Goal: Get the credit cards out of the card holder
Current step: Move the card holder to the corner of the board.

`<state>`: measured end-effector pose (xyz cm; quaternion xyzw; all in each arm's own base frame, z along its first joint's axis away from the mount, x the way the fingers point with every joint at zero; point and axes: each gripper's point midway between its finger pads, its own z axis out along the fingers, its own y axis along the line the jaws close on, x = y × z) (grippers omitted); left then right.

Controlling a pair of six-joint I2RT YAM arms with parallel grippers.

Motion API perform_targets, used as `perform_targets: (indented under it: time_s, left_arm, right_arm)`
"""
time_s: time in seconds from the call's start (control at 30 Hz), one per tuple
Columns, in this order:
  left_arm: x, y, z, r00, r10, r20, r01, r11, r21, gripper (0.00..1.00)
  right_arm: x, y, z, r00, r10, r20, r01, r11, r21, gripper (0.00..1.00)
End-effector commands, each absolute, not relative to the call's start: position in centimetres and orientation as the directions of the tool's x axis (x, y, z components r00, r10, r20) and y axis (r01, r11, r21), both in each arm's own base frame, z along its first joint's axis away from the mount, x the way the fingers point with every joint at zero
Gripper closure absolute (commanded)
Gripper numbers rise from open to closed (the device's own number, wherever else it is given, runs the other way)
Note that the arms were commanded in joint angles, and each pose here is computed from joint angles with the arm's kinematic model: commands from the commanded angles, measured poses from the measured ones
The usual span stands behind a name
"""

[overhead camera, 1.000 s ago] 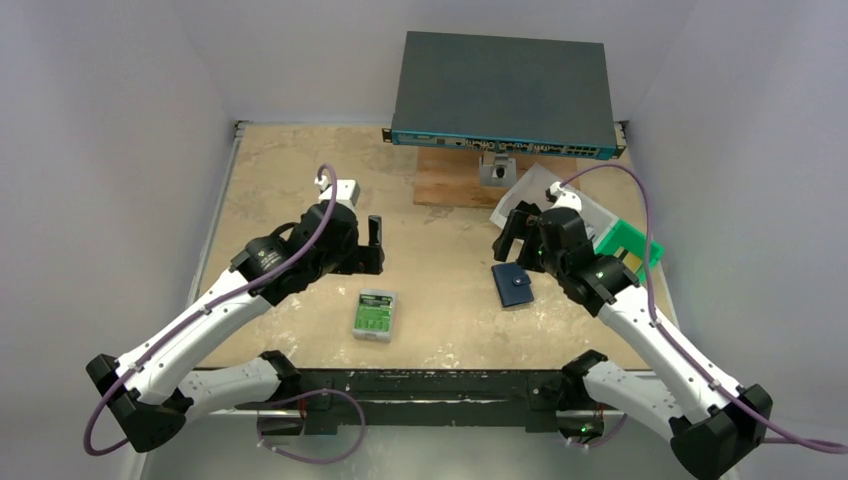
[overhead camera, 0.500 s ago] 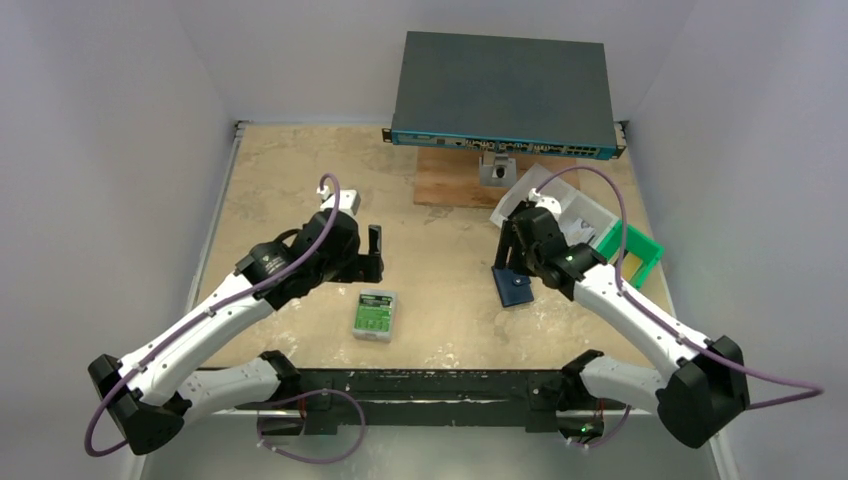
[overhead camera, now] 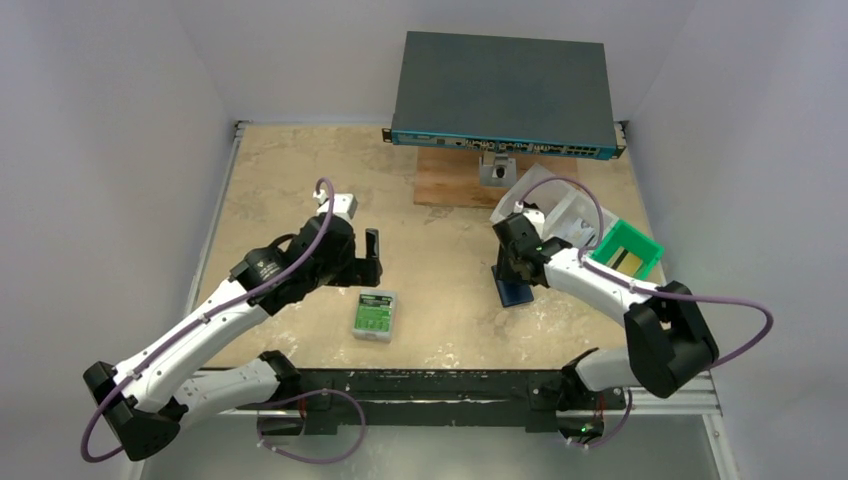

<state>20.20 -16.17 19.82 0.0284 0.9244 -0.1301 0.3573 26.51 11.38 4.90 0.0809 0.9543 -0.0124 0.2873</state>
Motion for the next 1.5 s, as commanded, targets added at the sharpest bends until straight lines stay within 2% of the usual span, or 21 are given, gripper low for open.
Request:
perform_targets:
  time_s: [0.0, 0.13, 0.4, 0.53, 0.67, 0.93, 1.1, 1.2, 1.33, 1.37, 1.47]
  left_arm:
    - [20.1, -16.2, 20.0, -0.738, -0.075, -0.671, 0.133, 0.958, -0.253, 0.0]
    - [19.9, -16.2, 19.9, -0.741, -0.079, -0.667, 0.131, 0.957, -0.259, 0.0]
    - [19.7, -16.1, 20.0, -0.741, -0.076, -0.667, 0.135, 0.956, -0.26, 0.0]
    - [19.6, -16.2, 19.8, -0.748, -0.072, -0.66, 0.139, 0.955, -0.261, 0.0]
    - [19.5, -16.6, 19.3, -0.758, -0.072, -0.648, 0.145, 0.95, -0.276, 0.0]
    - [18.6, -18.4, 17.7, -0.801, -0.069, -0.595, 0.178, 0.921, -0.346, 0.0]
    - [17.9, -21.0, 16.2, -0.843, -0.073, -0.533, 0.206, 0.871, -0.446, 0.03]
    - [17.4, -22.2, 15.6, -0.86, -0.059, -0.507, 0.222, 0.851, -0.477, 0.04]
    - [17.1, -23.0, 15.4, -0.866, -0.043, -0.499, 0.236, 0.844, -0.482, 0.04]
    - [17.0, -23.0, 15.4, -0.866, -0.041, -0.498, 0.238, 0.843, -0.483, 0.04]
    - [17.1, -23.1, 15.5, -0.864, -0.036, -0.501, 0.243, 0.842, -0.481, 0.04]
  right_arm:
    - [27.0, 11.2, 4.5, -0.804, 0.189, -0.565, 0.216, 0.976, 0.019, 0.57]
    - [27.0, 10.2, 3.6, -0.812, 0.181, -0.554, 0.249, 0.967, -0.049, 0.6]
    - [26.1, 10.3, 2.7, -0.83, 0.186, -0.526, 0.265, 0.961, -0.078, 0.69]
    - [25.2, 11.0, 2.3, -0.844, 0.186, -0.503, 0.254, 0.965, -0.069, 0.84]
    - [24.4, 12.5, 2.7, -0.85, 0.201, -0.487, 0.225, 0.974, 0.008, 1.0]
    - [23.5, 21.7, 6.5, -0.863, 0.246, -0.442, 0.082, 0.93, 0.358, 1.0]
    - [23.1, 25.5, 8.3, -0.858, 0.238, -0.454, 0.032, 0.909, 0.417, 1.0]
    - [23.0, 24.4, 7.7, -0.849, 0.19, -0.493, 0.038, 0.952, 0.302, 1.0]
    - [22.9, 20.1, 7.0, -0.817, 0.144, -0.558, 0.082, 0.988, 0.134, 0.65]
    - [22.9, 18.9, 7.0, -0.809, 0.131, -0.574, 0.098, 0.991, 0.088, 0.62]
    - [22.5, 16.4, 6.7, -0.804, 0.1, -0.586, 0.138, 0.99, -0.021, 0.61]
